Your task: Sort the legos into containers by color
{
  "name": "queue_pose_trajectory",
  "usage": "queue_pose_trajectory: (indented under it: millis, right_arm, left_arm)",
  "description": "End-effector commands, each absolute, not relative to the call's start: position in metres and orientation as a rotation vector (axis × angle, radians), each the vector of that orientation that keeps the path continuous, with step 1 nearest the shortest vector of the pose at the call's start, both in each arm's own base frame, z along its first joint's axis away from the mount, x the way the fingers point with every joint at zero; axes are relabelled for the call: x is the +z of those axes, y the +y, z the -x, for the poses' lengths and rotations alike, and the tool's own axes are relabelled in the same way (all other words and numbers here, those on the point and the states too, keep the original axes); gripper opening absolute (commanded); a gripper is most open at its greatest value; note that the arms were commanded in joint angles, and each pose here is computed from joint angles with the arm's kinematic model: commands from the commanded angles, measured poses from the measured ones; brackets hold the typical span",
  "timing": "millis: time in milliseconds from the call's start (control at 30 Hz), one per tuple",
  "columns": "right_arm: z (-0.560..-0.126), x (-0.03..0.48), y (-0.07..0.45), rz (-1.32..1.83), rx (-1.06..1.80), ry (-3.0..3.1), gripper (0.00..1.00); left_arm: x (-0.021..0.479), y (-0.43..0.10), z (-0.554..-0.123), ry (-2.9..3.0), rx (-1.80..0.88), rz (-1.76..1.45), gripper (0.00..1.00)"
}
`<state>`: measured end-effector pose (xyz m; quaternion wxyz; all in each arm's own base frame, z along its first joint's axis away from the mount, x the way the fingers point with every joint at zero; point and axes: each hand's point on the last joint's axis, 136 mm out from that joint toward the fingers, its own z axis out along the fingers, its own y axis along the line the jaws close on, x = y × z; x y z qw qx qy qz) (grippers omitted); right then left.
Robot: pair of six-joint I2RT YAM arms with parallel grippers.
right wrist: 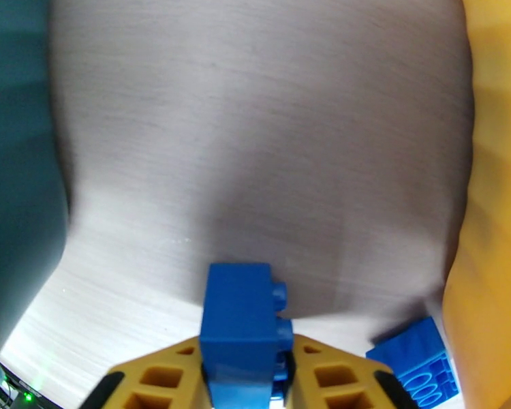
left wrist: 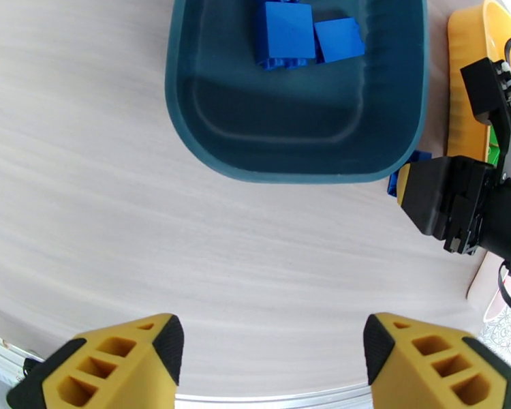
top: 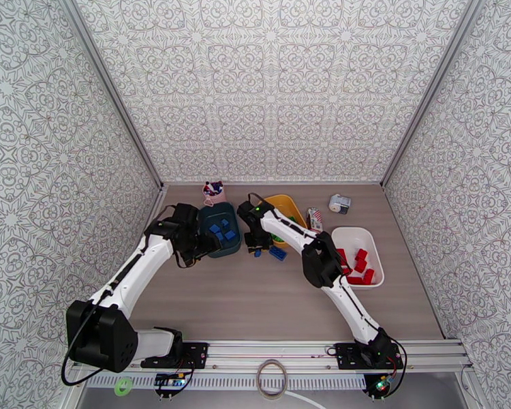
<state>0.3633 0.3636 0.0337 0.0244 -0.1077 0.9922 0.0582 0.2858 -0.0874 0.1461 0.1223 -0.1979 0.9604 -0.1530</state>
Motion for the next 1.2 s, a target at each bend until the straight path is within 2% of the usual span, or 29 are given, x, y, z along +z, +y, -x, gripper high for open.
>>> queue_pose_trajectory:
  millis: [0, 267, 467, 600, 867, 967, 1167]
  right_arm:
    - [-0.362, 0.064, 0.364, 0.305, 0.218, 3.017, 0.27]
    - [-0.351, 0.102, 0.354, 0.256, 0.287, 2.973, 0.25]
    - [-0.346, 0.126, 0.366, 0.266, 0.432, 2.949, 0.25]
    - [-0.349, 0.137, 0.391, 0.275, 0.604, 2.924, 0.25]
    - [-0.362, 0.156, 0.455, 0.244, 0.971, 2.852, 0.28]
    - [-0.372, 0.163, 0.477, 0.206, 1.109, 2.809, 0.32]
    - [-0.381, 0.172, 0.494, 0.169, 1.213, 2.760, 0.49]
  left_arm:
    - [0.143, -0.089, -0.282, 2.802, -0.458, 0.602, 0.76]
    - [0.151, -0.100, -0.298, 2.707, -0.658, 0.661, 0.80]
    - [0.158, -0.096, -0.303, 2.634, -0.769, 0.716, 0.90]
    - [0.159, -0.087, -0.296, 2.609, -0.772, 0.753, 0.97]
    - [0.154, -0.079, -0.271, 2.588, -0.782, 0.816, 0.97]
    - [0.156, -0.077, -0.265, 2.580, -0.777, 0.823, 0.97]
    - [0.166, -0.072, -0.256, 2.565, -0.755, 0.806, 0.97]
